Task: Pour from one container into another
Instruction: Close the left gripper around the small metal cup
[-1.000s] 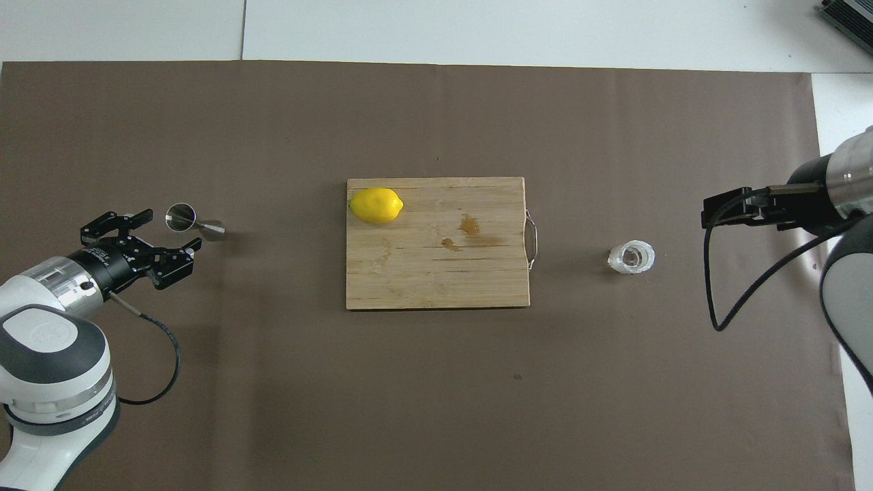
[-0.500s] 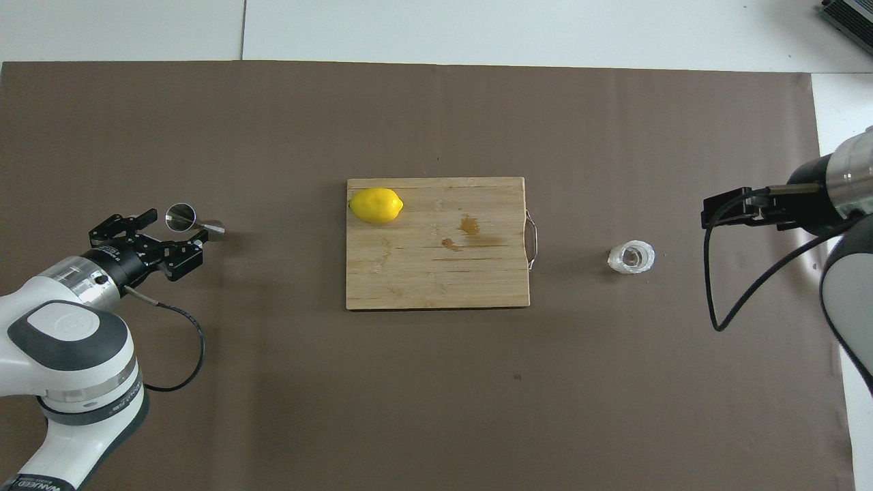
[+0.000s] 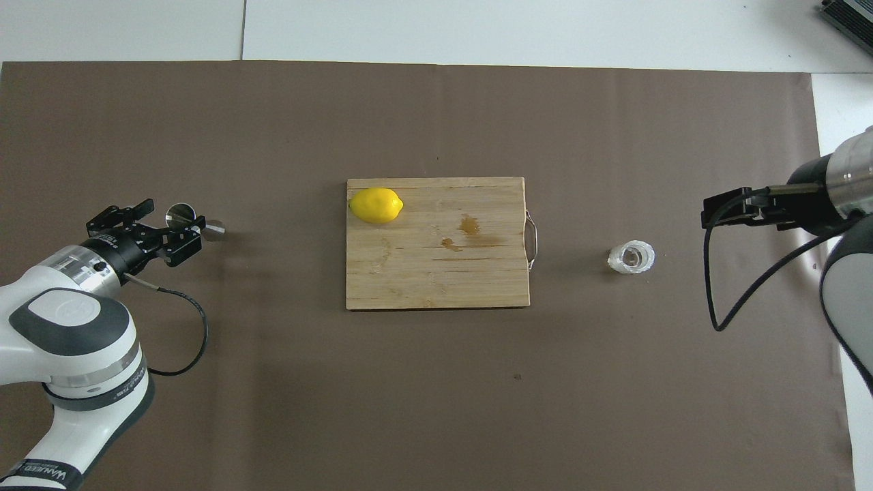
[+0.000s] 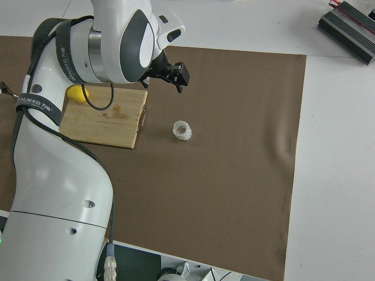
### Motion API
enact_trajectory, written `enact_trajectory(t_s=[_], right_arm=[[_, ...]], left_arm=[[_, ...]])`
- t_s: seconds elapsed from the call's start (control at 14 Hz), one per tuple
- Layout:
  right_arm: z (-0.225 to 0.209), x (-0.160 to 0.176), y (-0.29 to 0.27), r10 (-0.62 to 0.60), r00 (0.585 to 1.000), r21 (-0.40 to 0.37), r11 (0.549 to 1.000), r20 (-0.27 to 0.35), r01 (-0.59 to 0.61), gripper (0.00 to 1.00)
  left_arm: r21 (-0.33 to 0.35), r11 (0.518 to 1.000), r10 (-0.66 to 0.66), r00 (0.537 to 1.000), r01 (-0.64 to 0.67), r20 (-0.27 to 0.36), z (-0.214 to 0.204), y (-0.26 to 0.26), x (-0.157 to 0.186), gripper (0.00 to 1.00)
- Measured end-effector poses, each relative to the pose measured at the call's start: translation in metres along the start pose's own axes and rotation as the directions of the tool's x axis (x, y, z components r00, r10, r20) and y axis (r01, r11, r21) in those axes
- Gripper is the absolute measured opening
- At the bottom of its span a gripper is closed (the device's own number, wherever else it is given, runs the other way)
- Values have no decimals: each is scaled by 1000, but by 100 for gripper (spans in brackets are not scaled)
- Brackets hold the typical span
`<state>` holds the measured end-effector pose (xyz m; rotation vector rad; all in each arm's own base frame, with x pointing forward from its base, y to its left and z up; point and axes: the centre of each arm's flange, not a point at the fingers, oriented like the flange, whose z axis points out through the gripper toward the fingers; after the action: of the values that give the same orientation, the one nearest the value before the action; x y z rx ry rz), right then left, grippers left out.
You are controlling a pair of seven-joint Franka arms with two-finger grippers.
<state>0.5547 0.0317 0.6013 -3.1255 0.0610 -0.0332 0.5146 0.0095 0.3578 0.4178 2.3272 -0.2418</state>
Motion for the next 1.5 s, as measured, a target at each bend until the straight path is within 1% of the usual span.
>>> enact_trajectory(t_s=[0.36,0.43,0.5,0.57,0.79,1.0,1.21,1.29,1.36,1.43,1.5], right_arm=[[0,0,0,0,1000,0,1000,0,0,100],[0,0,0,0,1000,0,1000,0,0,100],[0,0,0,0,1000,0,1000,0,0,100],[0,0,0,0,1000,0,1000,0,0,100],[0,0,0,0,1000,0,1000,0,0,100],[0,0,0,0,1000,0,1000,0,0,100],[0,0,0,0,1000,0,1000,0,0,100],[0,0,0,0,1000,0,1000,0,0,100],[0,0,0,0,1000,0,1000,0,0,100],[0,0,0,0,1000,0,1000,0,0,100],[0,0,0,0,1000,0,1000,0,0,100]], left_arm=[[-9,1000,-10,1000,10,-15,8,-6,2,100],[-11,1000,-12,1000,12,-18,10,-8,2,97],[-12,1000,-14,1000,14,-19,10,-8,2,97],[-12,1000,-14,1000,14,-19,10,-8,2,93],[-12,1000,-16,1000,16,-21,11,-8,3,91],[-12,1000,-18,1000,17,-21,11,-8,3,91],[-11,1000,-20,1000,20,-23,11,-9,4,88],[-10,1000,-21,1000,21,-23,11,-9,4,84],[-10,1000,-22,999,22,-23,11,-9,4,82],[-10,1000,-22,999,22,-23,11,-9,4,77],[-10,1000,-22,999,22,-23,11,-9,4,77]])
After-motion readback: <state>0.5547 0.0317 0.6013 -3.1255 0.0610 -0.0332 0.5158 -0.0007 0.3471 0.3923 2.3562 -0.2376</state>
